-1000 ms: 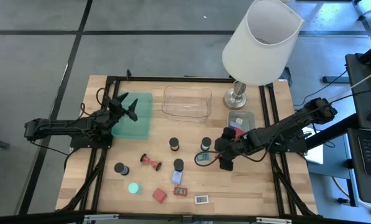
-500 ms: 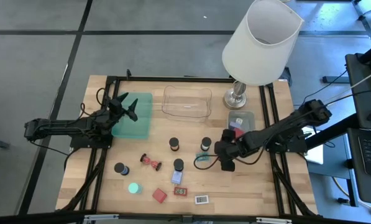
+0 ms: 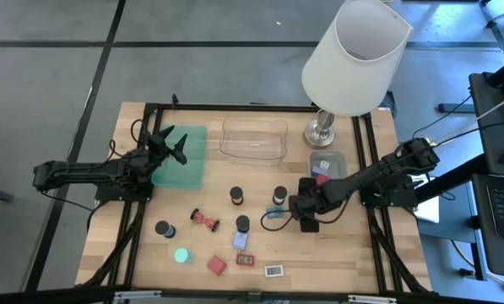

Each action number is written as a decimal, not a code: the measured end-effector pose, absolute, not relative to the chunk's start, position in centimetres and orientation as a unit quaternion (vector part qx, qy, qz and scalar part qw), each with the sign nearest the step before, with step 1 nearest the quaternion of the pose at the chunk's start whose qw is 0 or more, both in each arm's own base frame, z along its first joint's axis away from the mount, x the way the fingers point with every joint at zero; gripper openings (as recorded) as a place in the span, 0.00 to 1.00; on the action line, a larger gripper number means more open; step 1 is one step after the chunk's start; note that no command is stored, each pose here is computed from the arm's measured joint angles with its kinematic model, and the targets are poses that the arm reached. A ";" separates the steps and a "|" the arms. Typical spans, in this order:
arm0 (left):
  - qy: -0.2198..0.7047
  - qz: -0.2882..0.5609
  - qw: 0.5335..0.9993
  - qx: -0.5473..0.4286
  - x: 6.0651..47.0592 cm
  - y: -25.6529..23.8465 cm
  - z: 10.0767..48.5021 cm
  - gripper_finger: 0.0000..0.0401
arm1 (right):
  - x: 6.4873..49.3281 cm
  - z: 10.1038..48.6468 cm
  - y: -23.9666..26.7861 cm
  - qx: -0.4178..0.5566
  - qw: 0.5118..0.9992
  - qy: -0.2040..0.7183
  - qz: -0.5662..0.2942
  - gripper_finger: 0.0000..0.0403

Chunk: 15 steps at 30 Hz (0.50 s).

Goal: Pick & Place Office items
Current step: Put the right red charger adapter into the gray bin

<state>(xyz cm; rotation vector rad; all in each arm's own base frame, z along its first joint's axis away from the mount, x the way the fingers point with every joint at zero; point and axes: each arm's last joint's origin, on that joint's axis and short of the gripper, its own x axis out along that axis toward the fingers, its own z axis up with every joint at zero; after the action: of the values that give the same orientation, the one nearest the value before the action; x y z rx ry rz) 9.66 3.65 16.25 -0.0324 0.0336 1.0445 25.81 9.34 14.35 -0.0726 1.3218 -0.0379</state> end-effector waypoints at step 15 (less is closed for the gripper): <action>0.016 0.499 0.867 -0.015 9.7 3.6 16.3 0.69 | 26.1 14.3 8.5 -0.020 0.784 0.621 -0.010 0.74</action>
<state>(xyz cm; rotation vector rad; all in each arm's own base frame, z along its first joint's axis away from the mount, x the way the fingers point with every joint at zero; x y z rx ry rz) 9.66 3.65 16.25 -0.0324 0.0337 1.0439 26.10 8.54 14.26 -0.0427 1.3399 -0.0215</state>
